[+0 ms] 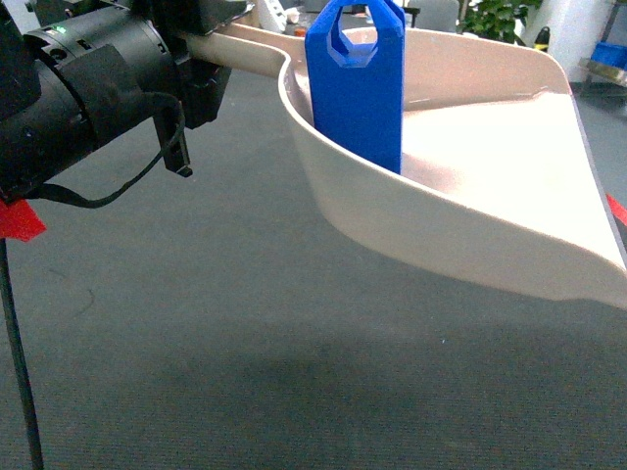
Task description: Place part in tray to right shelf
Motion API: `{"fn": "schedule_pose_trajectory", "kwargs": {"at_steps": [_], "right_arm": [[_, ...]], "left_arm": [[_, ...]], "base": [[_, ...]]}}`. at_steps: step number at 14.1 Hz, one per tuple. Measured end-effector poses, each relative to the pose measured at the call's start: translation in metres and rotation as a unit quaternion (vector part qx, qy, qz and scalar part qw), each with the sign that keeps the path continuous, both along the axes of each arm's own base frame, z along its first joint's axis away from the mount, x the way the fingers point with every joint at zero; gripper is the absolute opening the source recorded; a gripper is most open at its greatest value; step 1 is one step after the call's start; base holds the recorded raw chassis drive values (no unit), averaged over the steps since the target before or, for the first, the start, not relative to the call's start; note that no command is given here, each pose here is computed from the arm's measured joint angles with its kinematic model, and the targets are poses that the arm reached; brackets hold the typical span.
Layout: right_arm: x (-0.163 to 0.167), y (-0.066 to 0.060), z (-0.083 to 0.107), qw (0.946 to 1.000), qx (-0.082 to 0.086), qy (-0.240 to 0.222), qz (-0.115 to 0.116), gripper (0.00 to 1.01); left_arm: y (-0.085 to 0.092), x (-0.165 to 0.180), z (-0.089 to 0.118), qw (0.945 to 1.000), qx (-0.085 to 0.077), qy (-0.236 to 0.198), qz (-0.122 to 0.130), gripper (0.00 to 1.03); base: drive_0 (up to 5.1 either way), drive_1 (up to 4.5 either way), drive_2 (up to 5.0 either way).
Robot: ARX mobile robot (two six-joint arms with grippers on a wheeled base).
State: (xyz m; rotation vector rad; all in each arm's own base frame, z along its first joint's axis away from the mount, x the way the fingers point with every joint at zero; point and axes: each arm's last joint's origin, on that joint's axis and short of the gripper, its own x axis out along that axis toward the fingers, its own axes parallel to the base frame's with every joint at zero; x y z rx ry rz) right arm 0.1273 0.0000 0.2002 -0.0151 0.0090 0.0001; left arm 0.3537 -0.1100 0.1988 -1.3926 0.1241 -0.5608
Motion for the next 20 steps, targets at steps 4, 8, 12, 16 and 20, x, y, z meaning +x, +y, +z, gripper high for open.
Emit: {"fn": "schedule_pose_trajectory", "kwargs": {"at_steps": [4, 8, 12, 16, 20], "right_arm": [[-0.009, 0.000, -0.013, 1.0000, 0.000, -0.004, 0.000, 0.02], [-0.015, 0.000, -0.021, 1.0000, 0.000, -0.004, 0.000, 0.02], [-0.019, 0.000, -0.030, 1.0000, 0.000, -0.008, 0.000, 0.02], [-0.030, 0.000, -0.034, 1.0000, 0.000, -0.003, 0.000, 0.02], [-0.030, 0.000, -0.033, 1.0000, 0.000, -0.007, 0.000, 0.02]], "left_arm": [[0.000, 0.000, 0.000, 1.0000, 0.000, 0.000, 0.000, 0.12], [0.000, 0.000, 0.000, 1.0000, 0.000, 0.000, 0.000, 0.12], [0.000, 0.000, 0.000, 1.0000, 0.000, 0.000, 0.000, 0.12], [0.000, 0.000, 0.000, 1.0000, 0.000, -0.001, -0.001, 0.12], [0.000, 0.000, 0.000, 1.0000, 0.000, 0.000, -0.001, 0.12]], "base": [[0.0, 0.00, 0.0], [0.0, 0.00, 0.0], [0.0, 0.00, 0.0], [0.0, 0.00, 0.0], [0.0, 0.00, 0.0]]}}
